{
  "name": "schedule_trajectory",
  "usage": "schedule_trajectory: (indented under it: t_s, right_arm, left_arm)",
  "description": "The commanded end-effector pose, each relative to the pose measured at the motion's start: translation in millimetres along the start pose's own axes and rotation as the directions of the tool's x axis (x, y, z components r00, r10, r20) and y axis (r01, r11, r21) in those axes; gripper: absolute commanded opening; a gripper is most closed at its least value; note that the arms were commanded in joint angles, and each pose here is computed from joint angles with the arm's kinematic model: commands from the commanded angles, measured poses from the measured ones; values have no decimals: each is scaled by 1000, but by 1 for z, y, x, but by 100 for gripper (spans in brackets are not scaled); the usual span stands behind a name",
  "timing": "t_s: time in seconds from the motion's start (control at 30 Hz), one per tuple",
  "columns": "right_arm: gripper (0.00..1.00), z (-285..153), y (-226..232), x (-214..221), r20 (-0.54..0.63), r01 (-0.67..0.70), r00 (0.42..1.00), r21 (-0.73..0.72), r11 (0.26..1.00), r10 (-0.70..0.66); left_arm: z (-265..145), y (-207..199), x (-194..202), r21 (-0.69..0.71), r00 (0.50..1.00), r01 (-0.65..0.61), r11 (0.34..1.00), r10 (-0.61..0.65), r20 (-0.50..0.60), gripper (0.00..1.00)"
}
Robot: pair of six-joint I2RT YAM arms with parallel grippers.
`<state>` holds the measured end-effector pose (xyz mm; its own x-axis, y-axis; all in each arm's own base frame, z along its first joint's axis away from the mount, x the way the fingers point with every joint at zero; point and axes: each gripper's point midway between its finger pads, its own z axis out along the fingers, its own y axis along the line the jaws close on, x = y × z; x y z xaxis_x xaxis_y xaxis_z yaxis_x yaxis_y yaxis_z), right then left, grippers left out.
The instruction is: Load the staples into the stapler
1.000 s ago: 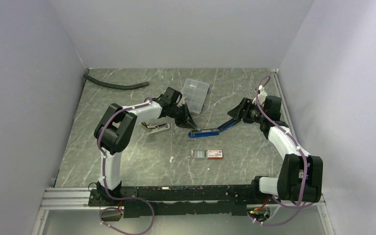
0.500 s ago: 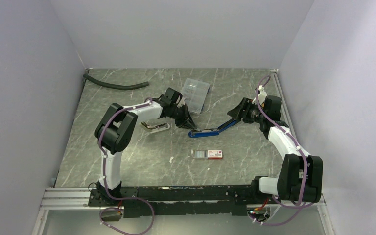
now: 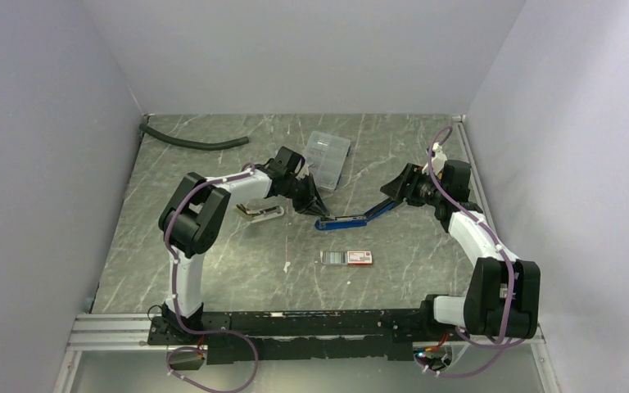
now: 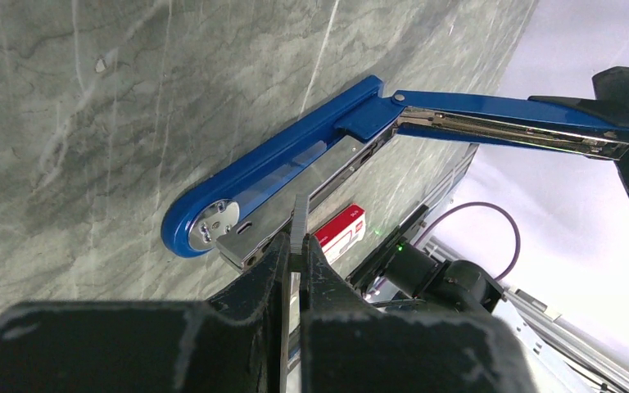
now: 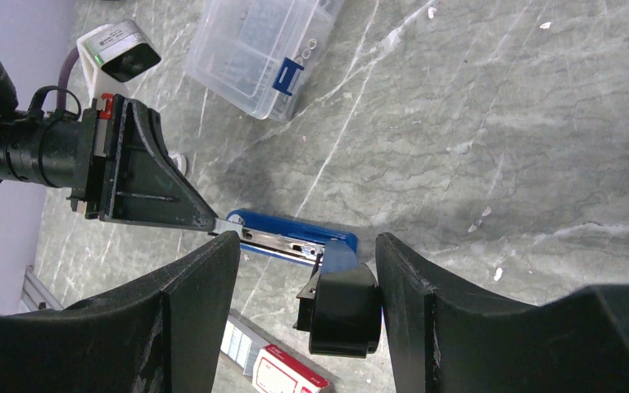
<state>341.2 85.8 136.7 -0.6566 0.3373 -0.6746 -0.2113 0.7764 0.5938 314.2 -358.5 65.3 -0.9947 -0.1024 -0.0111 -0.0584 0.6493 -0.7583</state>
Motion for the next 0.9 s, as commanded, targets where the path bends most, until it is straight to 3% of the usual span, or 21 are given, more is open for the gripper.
schedule_trajectory:
  t_s: [0.0, 0.6, 0.87]
  right_arm:
    - [66, -3, 8, -11, 42, 32, 999, -34, 999, -30]
    - [66, -2, 8, -10, 45, 36, 998, -35, 999, -35]
    - [66, -3, 8, -10, 46, 39, 998, -33, 999, -38]
  left_arm:
    - [2, -3, -3, -5, 1000, -18, 1000, 18, 13, 8]
    - [-16, -42, -12, 81, 994, -103, 991, 100, 44, 8]
    - [-11, -29, -4, 67, 997, -73, 995, 71, 33, 8]
